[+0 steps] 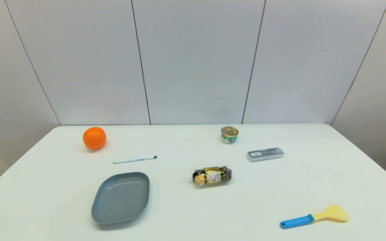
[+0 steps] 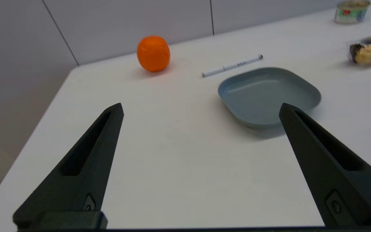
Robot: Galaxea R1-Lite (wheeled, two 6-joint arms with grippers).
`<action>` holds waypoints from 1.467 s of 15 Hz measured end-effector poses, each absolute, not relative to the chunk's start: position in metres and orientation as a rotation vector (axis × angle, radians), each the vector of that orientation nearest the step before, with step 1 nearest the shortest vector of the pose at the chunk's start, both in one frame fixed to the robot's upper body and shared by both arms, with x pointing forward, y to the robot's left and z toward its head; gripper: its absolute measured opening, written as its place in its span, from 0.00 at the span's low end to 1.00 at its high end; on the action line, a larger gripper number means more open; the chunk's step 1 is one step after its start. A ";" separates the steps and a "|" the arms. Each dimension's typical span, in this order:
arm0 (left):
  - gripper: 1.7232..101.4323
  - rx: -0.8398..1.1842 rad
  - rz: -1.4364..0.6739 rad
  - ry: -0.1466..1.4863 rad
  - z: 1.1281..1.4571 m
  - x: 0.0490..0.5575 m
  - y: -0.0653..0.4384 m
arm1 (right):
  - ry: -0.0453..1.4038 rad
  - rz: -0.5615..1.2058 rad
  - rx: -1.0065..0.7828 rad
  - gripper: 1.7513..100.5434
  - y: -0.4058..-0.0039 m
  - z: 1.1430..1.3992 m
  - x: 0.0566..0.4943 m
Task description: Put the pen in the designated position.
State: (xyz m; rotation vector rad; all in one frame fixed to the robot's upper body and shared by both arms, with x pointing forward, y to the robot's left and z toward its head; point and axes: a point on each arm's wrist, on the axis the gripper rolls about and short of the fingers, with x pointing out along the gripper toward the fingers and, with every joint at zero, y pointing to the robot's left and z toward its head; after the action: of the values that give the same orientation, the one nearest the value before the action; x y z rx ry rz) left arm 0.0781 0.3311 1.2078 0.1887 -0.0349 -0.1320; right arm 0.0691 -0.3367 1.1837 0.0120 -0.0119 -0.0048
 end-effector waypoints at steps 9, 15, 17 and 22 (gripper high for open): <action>0.96 0.128 -0.071 -0.001 1.182 0.069 0.333 | -0.012 -0.005 0.012 0.97 -0.337 1.184 0.069; 0.96 0.045 -0.032 0.001 1.182 0.069 0.333 | -0.012 -0.004 0.012 0.97 -0.337 1.184 0.069; 0.96 0.044 -0.029 0.000 1.182 0.069 0.333 | -0.012 -0.005 0.012 0.97 -0.337 1.184 0.069; 0.96 0.044 -0.029 0.000 1.182 0.069 0.333 | -0.012 -0.005 0.012 0.97 -0.337 1.184 0.069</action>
State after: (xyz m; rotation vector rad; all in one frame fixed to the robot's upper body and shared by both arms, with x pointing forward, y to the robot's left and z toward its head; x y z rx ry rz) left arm 0.0690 0.3335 1.1822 0.0440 0.0004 -0.0285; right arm 0.0691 -0.3367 1.1837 0.0124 -0.0119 -0.0048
